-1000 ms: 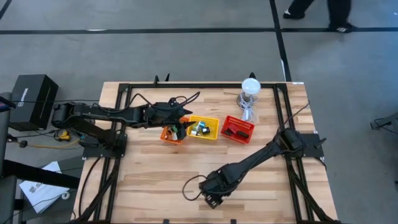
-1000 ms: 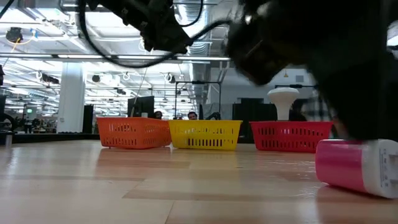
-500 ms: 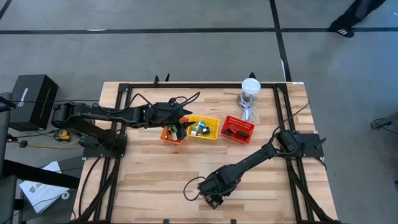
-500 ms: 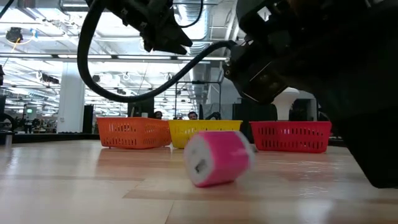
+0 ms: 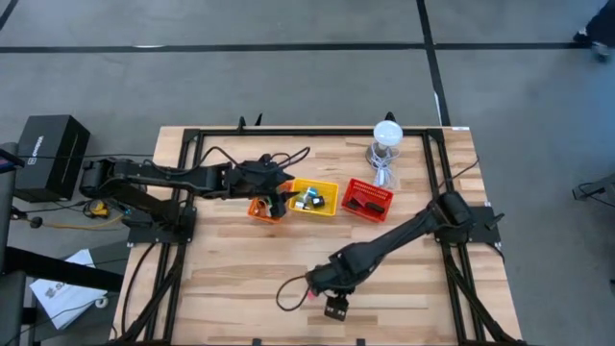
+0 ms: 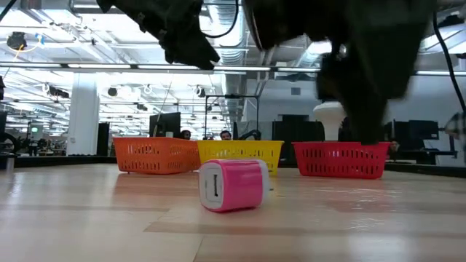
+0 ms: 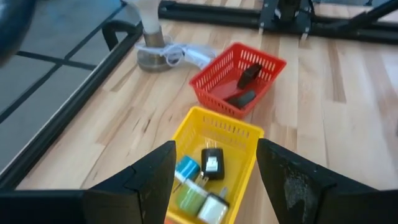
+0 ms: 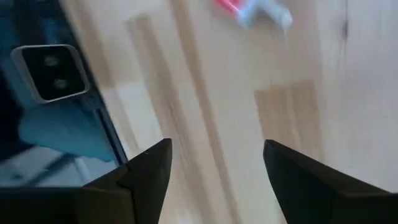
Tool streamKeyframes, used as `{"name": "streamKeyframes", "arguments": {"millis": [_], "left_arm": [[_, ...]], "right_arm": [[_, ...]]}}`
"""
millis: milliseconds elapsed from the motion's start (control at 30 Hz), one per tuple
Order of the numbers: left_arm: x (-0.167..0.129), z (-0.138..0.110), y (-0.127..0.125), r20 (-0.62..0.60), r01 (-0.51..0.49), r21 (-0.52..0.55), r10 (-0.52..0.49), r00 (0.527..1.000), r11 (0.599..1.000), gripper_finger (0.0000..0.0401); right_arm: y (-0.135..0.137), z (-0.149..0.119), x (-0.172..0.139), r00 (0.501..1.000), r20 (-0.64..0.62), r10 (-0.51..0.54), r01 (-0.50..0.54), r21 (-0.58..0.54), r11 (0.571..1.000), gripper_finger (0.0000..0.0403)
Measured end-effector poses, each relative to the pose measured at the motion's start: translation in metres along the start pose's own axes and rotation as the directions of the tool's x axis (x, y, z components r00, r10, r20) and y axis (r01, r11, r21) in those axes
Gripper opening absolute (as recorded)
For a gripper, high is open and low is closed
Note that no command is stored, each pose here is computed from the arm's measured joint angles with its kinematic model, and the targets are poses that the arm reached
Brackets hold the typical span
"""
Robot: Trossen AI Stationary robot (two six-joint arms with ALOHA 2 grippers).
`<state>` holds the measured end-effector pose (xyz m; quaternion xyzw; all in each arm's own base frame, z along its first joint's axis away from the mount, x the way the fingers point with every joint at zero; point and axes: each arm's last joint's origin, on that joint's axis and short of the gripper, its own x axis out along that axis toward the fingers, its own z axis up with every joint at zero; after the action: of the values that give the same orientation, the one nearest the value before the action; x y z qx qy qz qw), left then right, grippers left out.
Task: Pick & Place Office items
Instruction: Put the pink charger adapter into the yellow bin
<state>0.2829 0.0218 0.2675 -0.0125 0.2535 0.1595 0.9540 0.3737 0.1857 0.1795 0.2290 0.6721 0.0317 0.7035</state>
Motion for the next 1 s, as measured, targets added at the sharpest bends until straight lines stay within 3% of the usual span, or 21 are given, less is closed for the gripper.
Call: {"name": "streamKeyframes", "arguments": {"millis": [133, 233, 367, 567, 767, 1000], "left_arm": [[-0.005, -0.004, -0.001, -0.042, 0.003, 0.009, -0.002, 0.999, 1.000, 0.0218], [-0.014, -0.005, -0.002, -0.065, 0.009, -0.015, -0.010, 0.998, 1.000, 0.0218], [-0.030, -0.002, -0.004, -0.049, 0.031, -0.044, -0.033, 0.998, 0.999, 0.0218], [-0.062, 0.006, -0.006, 0.030, 0.084, -0.078, -0.082, 0.996, 0.993, 0.0218], [-0.085, 0.010, -0.007, 0.091, 0.127, -0.080, -0.120, 0.989, 0.989, 0.0218], [-0.092, 0.011, -0.008, 0.105, 0.141, -0.082, -0.132, 0.986, 0.987, 0.0218]], "right_arm": [[0.006, 0.002, -0.002, 0.993, 0.113, -0.031, 0.058, -0.244, 0.968, 0.0244], [0.010, 0.005, -0.002, 0.981, 0.191, -0.029, 0.112, -0.444, 0.889, 0.0244], [0.015, 0.010, 0.001, 0.963, 0.269, -0.025, 0.185, -0.589, 0.787, 0.0244], [0.015, 0.019, -0.002, 0.932, 0.362, -0.024, 0.281, -0.679, 0.678, 0.0244], [0.017, 0.023, -0.003, 0.920, 0.391, 0.011, 0.287, -0.695, 0.659, 0.0244], [0.025, 0.024, -0.004, 0.902, 0.427, 0.065, 0.289, -0.708, 0.644, 0.0244]]}}
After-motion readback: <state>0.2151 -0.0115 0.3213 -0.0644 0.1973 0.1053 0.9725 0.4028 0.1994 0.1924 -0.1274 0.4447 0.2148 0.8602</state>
